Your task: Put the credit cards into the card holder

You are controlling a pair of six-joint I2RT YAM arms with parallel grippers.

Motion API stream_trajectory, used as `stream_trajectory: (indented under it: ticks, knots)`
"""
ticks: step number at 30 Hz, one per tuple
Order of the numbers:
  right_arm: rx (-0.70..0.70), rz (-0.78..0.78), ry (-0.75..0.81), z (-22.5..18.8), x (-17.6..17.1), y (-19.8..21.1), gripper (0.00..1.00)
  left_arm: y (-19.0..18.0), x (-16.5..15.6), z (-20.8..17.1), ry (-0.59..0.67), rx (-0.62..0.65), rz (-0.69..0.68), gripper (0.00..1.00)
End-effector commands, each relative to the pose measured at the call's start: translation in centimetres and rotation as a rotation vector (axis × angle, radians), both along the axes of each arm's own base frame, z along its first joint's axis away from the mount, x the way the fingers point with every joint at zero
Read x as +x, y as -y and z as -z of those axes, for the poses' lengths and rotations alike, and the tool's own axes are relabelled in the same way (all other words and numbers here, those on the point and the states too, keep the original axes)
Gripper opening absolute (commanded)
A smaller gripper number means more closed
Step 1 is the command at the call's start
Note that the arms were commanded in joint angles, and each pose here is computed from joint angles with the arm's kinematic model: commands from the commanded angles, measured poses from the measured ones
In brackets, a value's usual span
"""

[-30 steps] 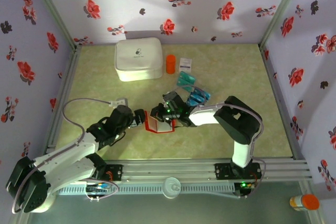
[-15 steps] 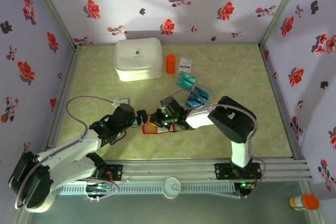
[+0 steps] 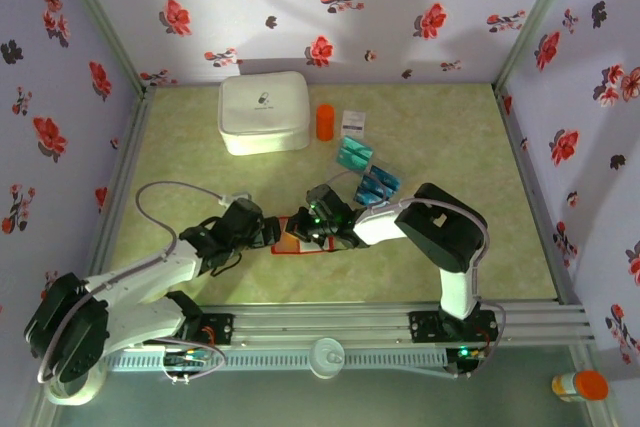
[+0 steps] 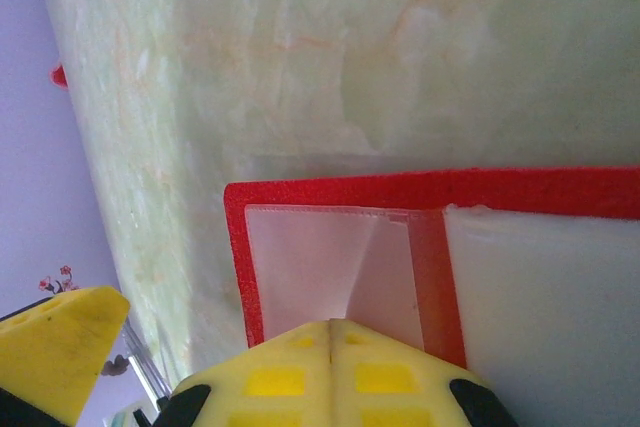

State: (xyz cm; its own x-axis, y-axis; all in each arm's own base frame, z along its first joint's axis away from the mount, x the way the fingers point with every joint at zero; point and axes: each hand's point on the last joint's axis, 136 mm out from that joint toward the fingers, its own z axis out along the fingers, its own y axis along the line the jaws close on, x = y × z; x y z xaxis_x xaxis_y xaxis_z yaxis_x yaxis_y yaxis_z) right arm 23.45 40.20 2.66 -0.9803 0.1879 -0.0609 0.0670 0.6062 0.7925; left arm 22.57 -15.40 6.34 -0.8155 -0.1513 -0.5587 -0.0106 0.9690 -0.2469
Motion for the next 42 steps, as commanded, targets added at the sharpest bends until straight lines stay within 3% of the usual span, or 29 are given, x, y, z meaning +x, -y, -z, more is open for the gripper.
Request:
stream_trajectory:
  ticks: [1, 15, 26, 29, 36, 42]
  knots:
    - [-0.005, 0.038, 0.011, -0.4, 0.8, 0.0, 0.00, 0.3, -0.4, 0.9, -0.014, 0.025, 0.036, 1.00]
    - [0.029, 0.073, 0.033, -2.0, 1.7, 0.1, 0.00, 0.5, -0.9, 3.6, -0.059, 0.086, 0.064, 1.00]
    - [0.042, 0.095, 0.126, -6.6, 3.6, 2.6, 0.02, 0.1, -0.9, 4.7, -0.089, 0.148, 0.072, 1.00]
    - [-0.057, 0.089, 0.180, -7.6, 4.2, 5.5, 0.07, 0.0, -0.7, 4.5, -0.085, 0.168, 0.077, 1.00]
    - [-0.517, -0.013, 0.327, -9.1, 5.2, 15.1, 0.37, 0.1, -0.5, 4.9, -0.100, 0.200, 0.096, 1.00]
    - [-0.807, -0.157, 0.389, -9.6, 6.1, 20.6, 0.42, 0.0, -0.5, 5.2, -0.104, 0.202, 0.093, 1.00]
